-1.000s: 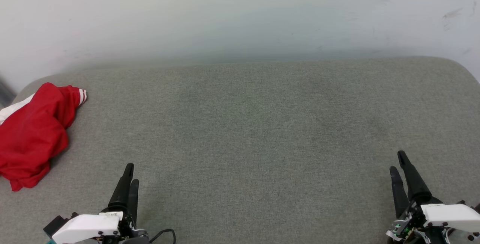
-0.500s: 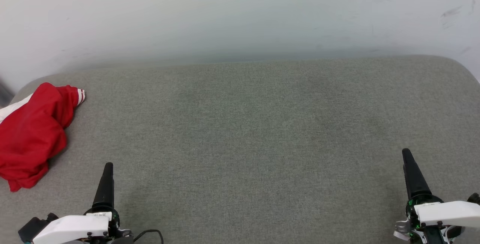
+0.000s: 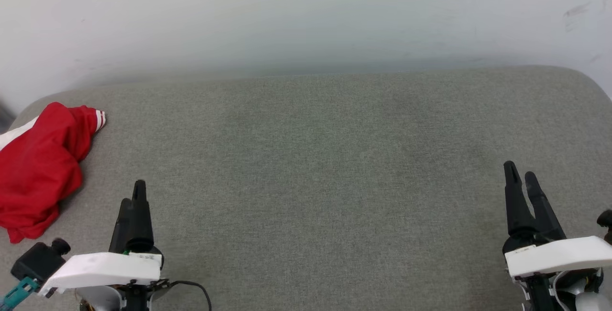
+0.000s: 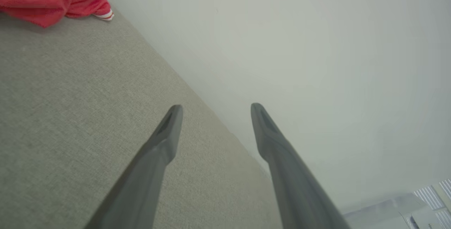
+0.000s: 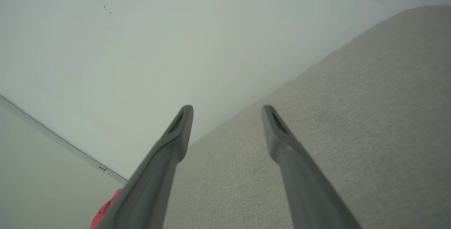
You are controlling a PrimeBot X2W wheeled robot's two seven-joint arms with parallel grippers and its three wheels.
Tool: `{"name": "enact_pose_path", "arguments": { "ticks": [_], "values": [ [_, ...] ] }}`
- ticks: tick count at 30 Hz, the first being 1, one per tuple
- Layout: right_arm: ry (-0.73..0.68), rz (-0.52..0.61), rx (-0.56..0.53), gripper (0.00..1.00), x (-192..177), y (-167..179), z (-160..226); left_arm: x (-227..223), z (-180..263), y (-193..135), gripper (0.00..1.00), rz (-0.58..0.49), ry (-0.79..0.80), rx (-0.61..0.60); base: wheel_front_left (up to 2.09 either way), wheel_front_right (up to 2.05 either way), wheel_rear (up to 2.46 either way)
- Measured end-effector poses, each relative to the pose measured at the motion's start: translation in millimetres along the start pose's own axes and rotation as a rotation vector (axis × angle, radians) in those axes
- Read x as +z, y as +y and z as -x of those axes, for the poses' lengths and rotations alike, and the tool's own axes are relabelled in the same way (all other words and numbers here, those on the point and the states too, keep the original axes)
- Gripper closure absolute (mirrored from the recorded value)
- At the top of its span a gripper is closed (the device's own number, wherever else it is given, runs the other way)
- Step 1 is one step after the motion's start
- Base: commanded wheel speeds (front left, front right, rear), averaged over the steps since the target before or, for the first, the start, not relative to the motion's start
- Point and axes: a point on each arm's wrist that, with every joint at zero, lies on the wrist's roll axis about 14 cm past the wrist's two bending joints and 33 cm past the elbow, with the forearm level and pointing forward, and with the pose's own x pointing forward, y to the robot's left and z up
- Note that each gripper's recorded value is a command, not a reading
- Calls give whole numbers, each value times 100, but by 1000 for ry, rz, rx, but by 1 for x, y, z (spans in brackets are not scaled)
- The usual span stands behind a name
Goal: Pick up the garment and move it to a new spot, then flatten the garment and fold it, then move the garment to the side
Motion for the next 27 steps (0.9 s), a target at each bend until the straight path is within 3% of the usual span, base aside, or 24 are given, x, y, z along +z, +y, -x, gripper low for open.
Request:
{"name": "enact_pose_path", "arguments": {
  "ticks": [10, 27],
  "values": [
    [-17, 259, 65, 0, 3, 18, -2, -22, 3, -43, 0, -289, 26, -110, 0, 0, 0],
    [-41, 547, 89, 0, 6, 21, 1, -54, 13, -47, 0, -668, 82, -120, 0, 0, 0]
  ]
}}
